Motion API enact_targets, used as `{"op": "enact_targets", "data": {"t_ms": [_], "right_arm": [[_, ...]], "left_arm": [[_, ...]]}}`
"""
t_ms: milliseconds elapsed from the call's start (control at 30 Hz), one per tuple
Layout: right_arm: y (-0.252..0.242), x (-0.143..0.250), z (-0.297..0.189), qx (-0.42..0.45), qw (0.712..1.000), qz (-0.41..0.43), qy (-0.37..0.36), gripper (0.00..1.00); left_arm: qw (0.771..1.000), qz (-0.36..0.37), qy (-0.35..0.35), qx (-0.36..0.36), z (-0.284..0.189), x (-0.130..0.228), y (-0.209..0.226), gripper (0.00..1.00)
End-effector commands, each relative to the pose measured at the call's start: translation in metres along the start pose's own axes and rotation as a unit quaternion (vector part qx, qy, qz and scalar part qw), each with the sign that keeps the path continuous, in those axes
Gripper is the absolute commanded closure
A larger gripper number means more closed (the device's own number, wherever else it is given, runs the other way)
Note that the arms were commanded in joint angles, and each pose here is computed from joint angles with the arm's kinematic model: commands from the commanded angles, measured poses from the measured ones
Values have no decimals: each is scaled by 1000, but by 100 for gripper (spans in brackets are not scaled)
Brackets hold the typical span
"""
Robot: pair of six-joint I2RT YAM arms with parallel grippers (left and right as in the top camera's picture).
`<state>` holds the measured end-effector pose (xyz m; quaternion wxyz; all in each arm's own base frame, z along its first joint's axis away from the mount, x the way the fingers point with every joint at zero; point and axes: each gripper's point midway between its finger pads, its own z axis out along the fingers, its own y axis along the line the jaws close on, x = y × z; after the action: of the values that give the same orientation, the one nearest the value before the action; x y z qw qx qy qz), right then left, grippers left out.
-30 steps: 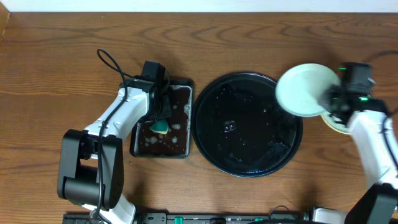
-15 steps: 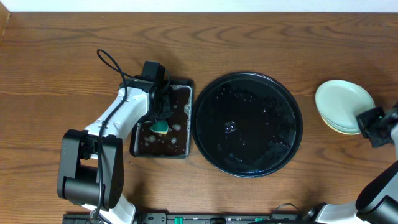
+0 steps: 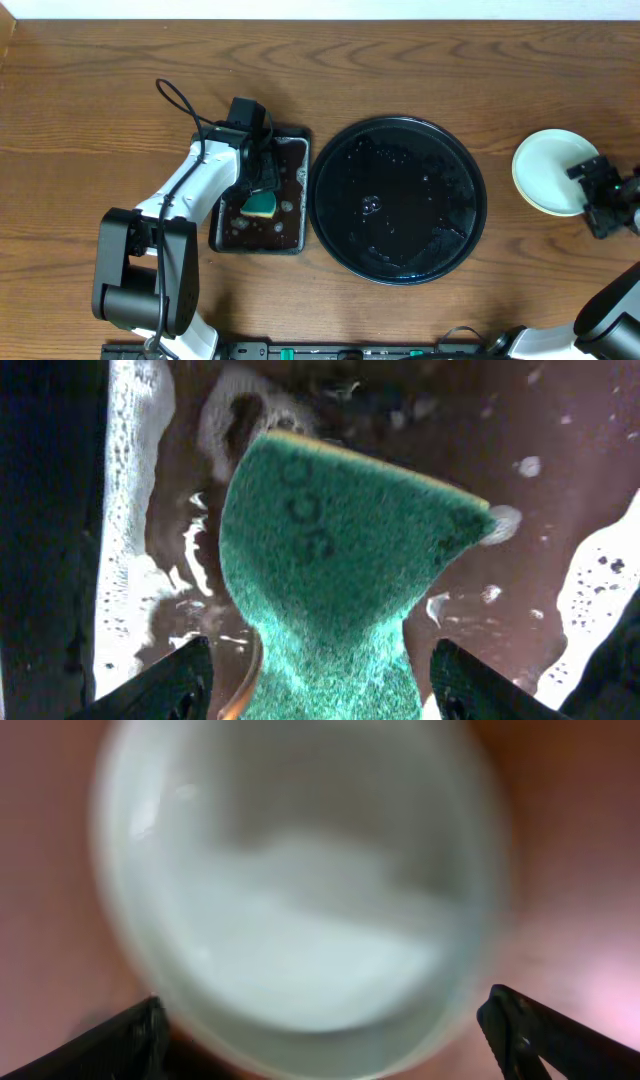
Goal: Clean dirty plates on tray and stack at the side
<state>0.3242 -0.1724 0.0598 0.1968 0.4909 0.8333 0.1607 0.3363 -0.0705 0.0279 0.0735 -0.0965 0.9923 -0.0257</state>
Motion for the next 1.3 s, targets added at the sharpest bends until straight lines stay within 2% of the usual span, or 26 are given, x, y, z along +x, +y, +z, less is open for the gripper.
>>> {"op": "enact_targets", "data": {"t_ms": [0,133,267,400,533,633,733,867,967,1167,1267], "right_arm": [[55,32,3,-109,983,-139,53,1],[89,67,11,-130,950,-275,71,1],[112,103,20,-112,915,-379,81,1],[116,127,24,-50,895,-437,77,1],[111,144,11,15,876,-477,67,1],[115,157,-5,21,866,-495,64,1],[116,167,-26,14,865,-498,62,1],[114,177,-50,-9,862,-505,38,1],[107,182,-66,-37,860,-510,-3,1],[87,193,-99,-91,849,-513,-84,1],[77,198,-111,-104,846,-513,-104,1]], "left_arm": [[999,23,-22,3,-9,-11,-2,29],[996,24,-77,25,-45,-33,-11,25],[991,31,-121,41,-79,-42,-15,21],[995,30,-93,16,-90,-19,-1,19],[999,8,-27,-19,-87,15,17,19],[1000,7,-1,-29,-85,30,24,19],[1000,3,-6,-27,-89,37,27,19],[999,2,-45,-11,-98,46,31,19],[995,1,-100,11,-105,53,34,19],[971,2,-230,60,-128,66,40,19],[961,1,-267,75,-139,74,43,18]]}}
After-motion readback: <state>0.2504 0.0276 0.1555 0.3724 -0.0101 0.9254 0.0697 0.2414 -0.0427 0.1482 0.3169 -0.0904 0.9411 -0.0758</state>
